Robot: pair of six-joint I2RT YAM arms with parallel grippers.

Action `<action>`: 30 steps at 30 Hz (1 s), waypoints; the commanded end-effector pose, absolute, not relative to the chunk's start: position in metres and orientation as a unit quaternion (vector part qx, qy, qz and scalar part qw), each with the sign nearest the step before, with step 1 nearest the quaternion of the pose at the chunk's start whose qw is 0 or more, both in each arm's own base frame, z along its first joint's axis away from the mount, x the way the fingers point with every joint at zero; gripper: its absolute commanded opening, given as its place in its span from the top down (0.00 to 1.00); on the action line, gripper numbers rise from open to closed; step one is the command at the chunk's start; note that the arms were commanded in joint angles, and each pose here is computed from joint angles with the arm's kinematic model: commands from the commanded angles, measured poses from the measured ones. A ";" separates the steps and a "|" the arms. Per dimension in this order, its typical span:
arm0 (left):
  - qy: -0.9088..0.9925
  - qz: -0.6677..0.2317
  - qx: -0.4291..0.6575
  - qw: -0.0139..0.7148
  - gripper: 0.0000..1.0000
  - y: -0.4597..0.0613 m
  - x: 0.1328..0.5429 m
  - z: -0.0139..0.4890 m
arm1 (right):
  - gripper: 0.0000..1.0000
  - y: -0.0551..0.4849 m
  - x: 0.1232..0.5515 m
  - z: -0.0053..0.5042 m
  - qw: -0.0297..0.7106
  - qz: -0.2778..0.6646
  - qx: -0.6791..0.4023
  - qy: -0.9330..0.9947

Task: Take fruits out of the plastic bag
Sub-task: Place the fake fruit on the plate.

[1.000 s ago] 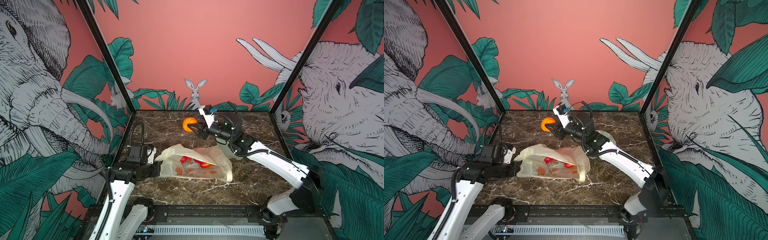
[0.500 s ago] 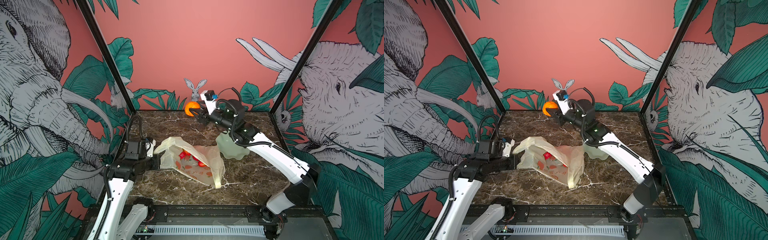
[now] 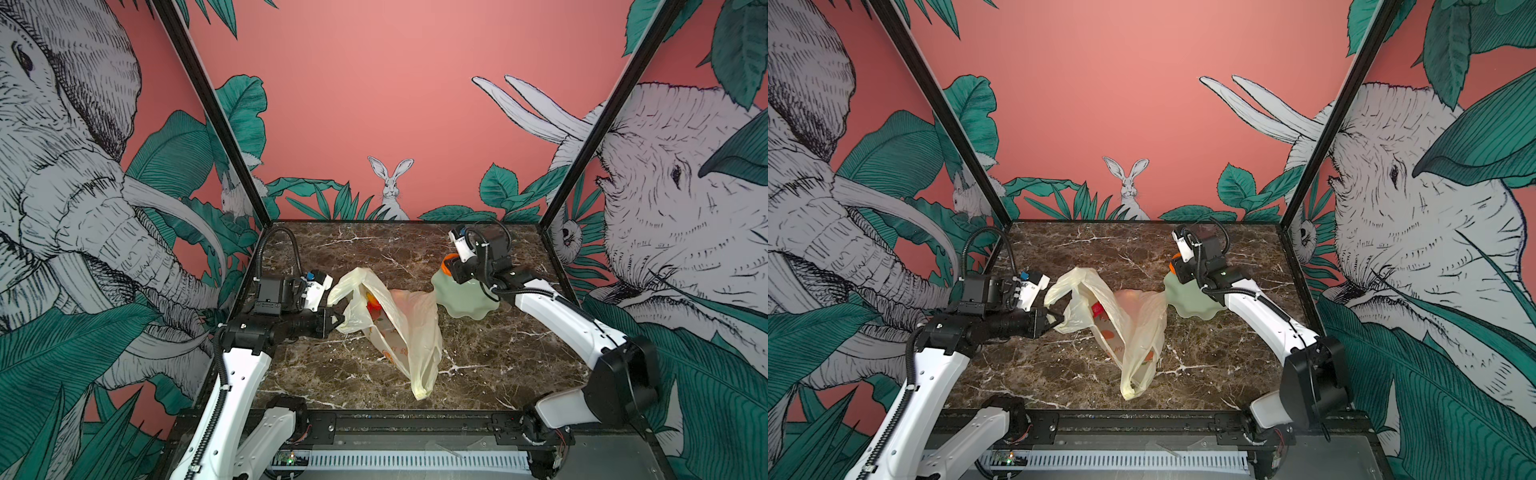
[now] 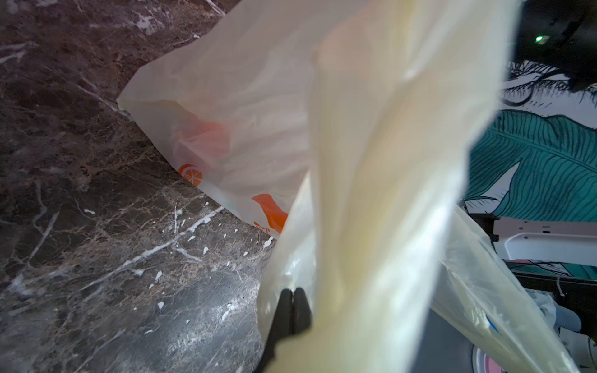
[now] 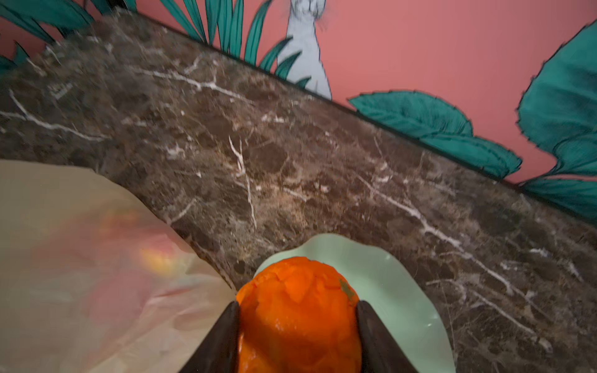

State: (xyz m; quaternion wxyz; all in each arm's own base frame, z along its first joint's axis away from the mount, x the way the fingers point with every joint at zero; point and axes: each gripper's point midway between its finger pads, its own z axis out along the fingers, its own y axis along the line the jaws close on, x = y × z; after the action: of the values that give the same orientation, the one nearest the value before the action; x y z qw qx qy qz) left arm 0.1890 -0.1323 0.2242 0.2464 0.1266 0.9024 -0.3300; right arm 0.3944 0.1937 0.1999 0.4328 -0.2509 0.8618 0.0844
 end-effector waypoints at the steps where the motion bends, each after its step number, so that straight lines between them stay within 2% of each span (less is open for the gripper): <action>1: 0.923 -0.314 0.119 0.188 1.00 -0.126 0.165 0.210 | 0.65 0.192 0.407 0.193 0.444 0.084 -0.234 0.861; 6: 0.949 -0.272 0.079 0.141 1.00 -0.109 0.146 0.191 | 0.63 0.186 0.413 0.160 0.420 0.065 -0.226 0.877; 18: 0.970 -0.222 0.025 0.096 1.00 -0.088 0.118 0.187 | 0.57 0.163 0.434 0.101 0.368 0.012 -0.210 0.906; 21: 0.973 -0.215 0.025 0.086 1.00 -0.086 0.115 0.190 | 0.49 0.159 0.433 0.097 0.361 0.012 -0.204 0.910; 24: 0.974 -0.209 0.027 0.080 1.00 -0.084 0.113 0.194 | 0.27 0.161 0.431 0.100 0.360 0.019 -0.204 0.910; 28: 0.977 -0.199 0.028 0.076 1.00 -0.081 0.109 0.197 | 0.15 0.162 0.428 0.106 0.356 0.025 -0.204 0.912; 30: 0.977 -0.198 0.029 0.074 1.00 -0.080 0.107 0.198 | 0.13 0.161 0.427 0.110 0.354 0.026 -0.202 0.913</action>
State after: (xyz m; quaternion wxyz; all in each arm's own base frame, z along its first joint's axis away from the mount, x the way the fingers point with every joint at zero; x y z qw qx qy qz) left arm 0.1191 -0.0852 0.1947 0.0888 0.0277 0.9731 -0.2109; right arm 0.4214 0.1591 0.0840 0.3326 -0.2111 0.9190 0.0188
